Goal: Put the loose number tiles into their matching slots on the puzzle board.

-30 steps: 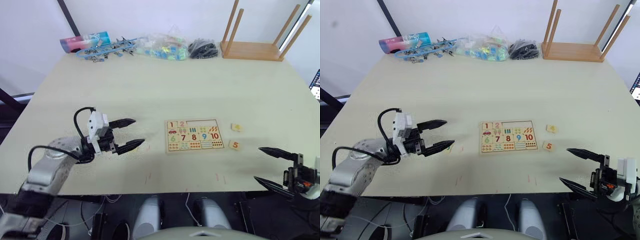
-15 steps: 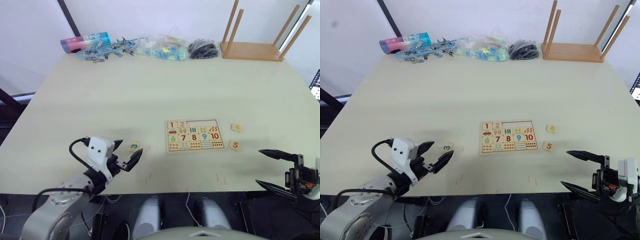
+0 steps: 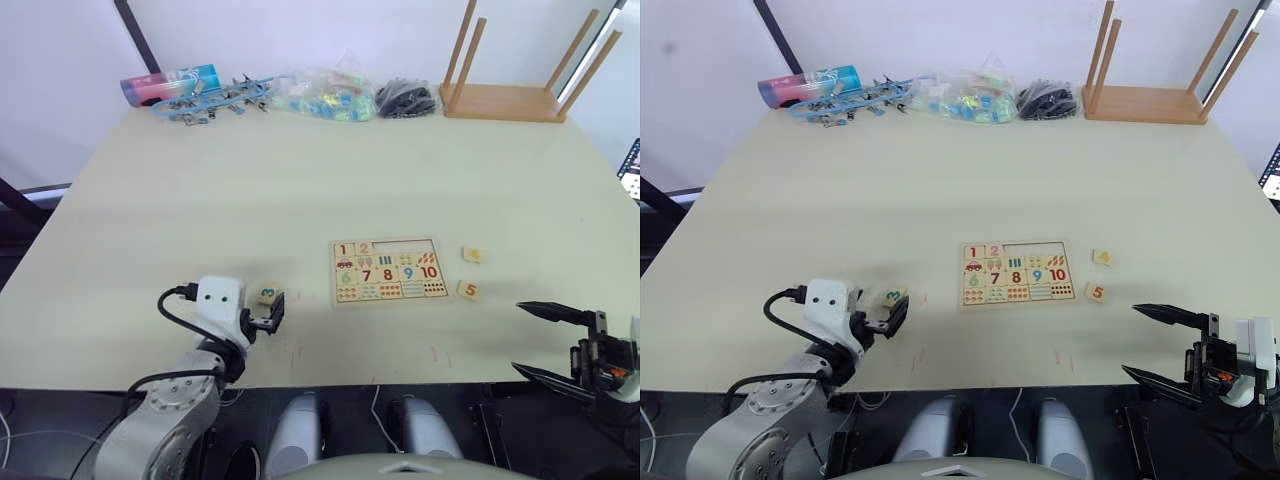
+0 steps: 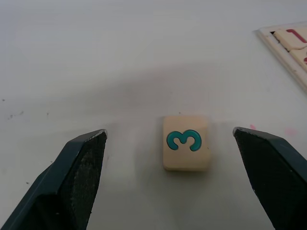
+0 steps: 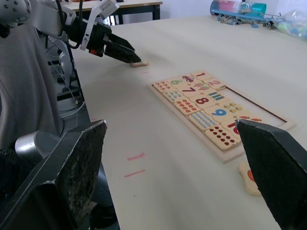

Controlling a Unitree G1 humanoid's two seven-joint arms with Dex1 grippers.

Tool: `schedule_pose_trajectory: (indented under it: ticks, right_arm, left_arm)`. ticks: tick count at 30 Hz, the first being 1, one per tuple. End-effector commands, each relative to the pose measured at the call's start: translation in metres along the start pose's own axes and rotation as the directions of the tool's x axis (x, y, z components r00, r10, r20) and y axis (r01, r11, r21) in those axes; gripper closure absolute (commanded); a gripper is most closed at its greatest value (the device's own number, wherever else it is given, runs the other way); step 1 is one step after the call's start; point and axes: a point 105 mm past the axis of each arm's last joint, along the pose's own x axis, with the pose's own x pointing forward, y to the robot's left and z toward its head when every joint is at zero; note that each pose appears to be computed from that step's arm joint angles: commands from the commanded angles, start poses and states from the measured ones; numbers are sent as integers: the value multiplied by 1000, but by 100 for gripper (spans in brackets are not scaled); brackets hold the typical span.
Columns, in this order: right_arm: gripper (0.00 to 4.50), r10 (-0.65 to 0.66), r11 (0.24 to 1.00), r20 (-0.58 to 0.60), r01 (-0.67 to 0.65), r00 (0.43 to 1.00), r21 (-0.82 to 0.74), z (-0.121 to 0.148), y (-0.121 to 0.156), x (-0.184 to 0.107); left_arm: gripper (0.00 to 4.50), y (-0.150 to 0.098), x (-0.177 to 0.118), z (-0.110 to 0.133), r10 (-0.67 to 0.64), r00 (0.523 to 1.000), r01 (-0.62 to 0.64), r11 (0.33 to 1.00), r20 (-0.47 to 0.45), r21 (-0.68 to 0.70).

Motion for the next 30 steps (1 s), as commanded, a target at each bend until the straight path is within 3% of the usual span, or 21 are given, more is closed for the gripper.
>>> schedule_pose_trajectory:
  ticks: [1,21,24,26,27,28,30]
  right_arm:
    - [0,4,999,6,-4,1000,-45,12,-1,-2]
    - [0,2,999,-4,-2,1000,-46,11,-3,-8]
    - [0,2,999,-4,-2,1000,-47,11,-3,-8]
    - [0,1,999,-5,-1,1000,-49,11,-4,-8]
    - [0,1,999,-5,-1,1000,-49,11,-4,-8]
    - [0,1,999,-5,-1,1000,-50,11,-4,-8]
    - [0,1,999,-4,-1,1000,-50,11,-3,-7]
  left_arm:
    - [3,0,2,1,22,1000,-23,999,15,29]
    - [3,-12,6,-13,-42,999,42,999,2,-15]
    - [76,-12,7,-13,-42,999,42,999,4,-21]
    - [169,-11,8,-13,-41,999,41,999,6,-24]
    - [169,-12,8,-13,-43,999,44,999,6,-27]
    - [230,-12,8,-13,-45,999,46,999,6,-29]
    - [294,-11,8,-15,-43,999,43,999,1,-32]
